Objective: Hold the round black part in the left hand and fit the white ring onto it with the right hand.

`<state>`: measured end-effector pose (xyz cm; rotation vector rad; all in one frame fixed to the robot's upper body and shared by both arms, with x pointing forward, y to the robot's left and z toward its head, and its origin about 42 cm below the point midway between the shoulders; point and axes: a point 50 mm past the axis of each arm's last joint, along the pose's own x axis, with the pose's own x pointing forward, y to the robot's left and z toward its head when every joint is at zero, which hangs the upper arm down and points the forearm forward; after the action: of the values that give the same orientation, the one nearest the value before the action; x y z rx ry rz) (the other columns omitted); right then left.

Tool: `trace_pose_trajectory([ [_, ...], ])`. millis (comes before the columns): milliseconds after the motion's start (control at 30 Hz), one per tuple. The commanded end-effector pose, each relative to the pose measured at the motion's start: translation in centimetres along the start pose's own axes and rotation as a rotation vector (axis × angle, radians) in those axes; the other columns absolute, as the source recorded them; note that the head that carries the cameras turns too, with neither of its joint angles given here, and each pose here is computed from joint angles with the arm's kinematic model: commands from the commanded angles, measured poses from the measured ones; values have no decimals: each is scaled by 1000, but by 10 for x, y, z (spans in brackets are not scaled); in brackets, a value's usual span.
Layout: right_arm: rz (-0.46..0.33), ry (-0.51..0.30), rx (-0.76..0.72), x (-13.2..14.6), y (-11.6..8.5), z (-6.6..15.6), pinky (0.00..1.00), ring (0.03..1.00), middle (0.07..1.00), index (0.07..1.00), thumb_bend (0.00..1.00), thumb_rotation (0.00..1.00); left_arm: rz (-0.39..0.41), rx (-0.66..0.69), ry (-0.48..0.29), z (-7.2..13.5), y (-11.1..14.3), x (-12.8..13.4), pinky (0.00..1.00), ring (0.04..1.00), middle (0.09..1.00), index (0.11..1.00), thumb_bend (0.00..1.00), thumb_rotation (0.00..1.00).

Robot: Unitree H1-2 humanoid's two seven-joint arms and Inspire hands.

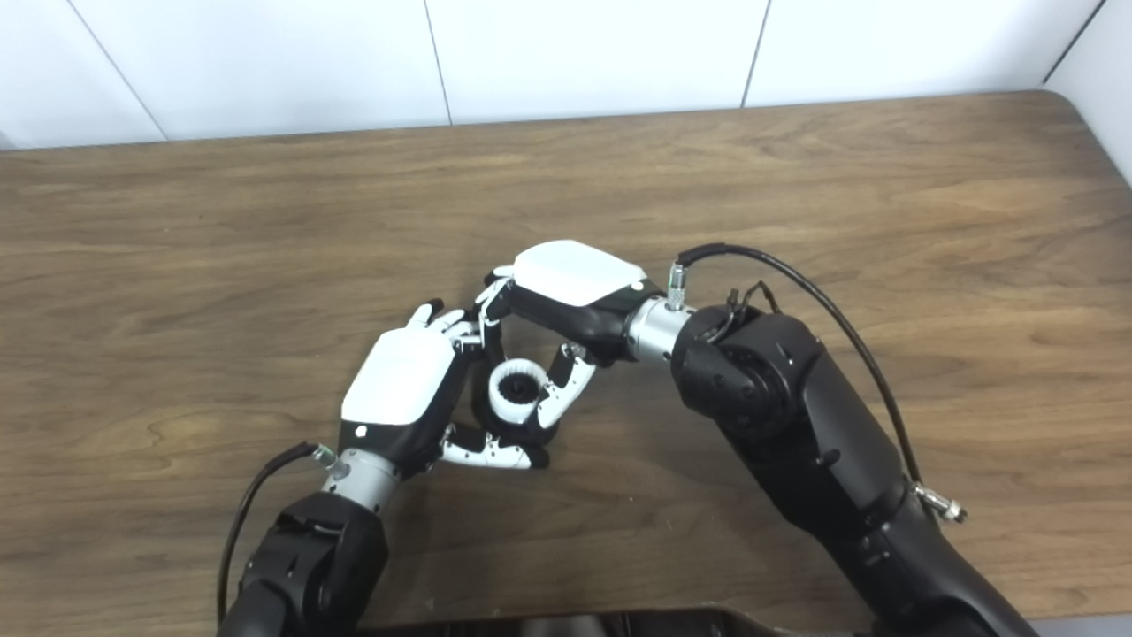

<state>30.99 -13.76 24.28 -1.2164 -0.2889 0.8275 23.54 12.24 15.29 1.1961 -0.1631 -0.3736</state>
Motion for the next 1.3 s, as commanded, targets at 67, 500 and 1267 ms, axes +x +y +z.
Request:
trace_pose_trajectory([
  [67, -58, -17, -26, -1, -11, 5, 875, 926, 814, 484, 523, 135, -70, 10, 4, 1, -9, -2, 988, 898, 808, 486, 521, 56],
  [500, -58, -28, -35, -2, -10, 5, 869, 917, 815, 487, 525, 141, -68, 7, 10, 2, -10, 0, 992, 895, 807, 485, 523, 56],
  [1267, -46, -35, -56, -5, -14, 6, 865, 920, 835, 638, 925, 240, -56, -6, 7, 1, -10, 1, 989, 893, 802, 484, 523, 54],
])
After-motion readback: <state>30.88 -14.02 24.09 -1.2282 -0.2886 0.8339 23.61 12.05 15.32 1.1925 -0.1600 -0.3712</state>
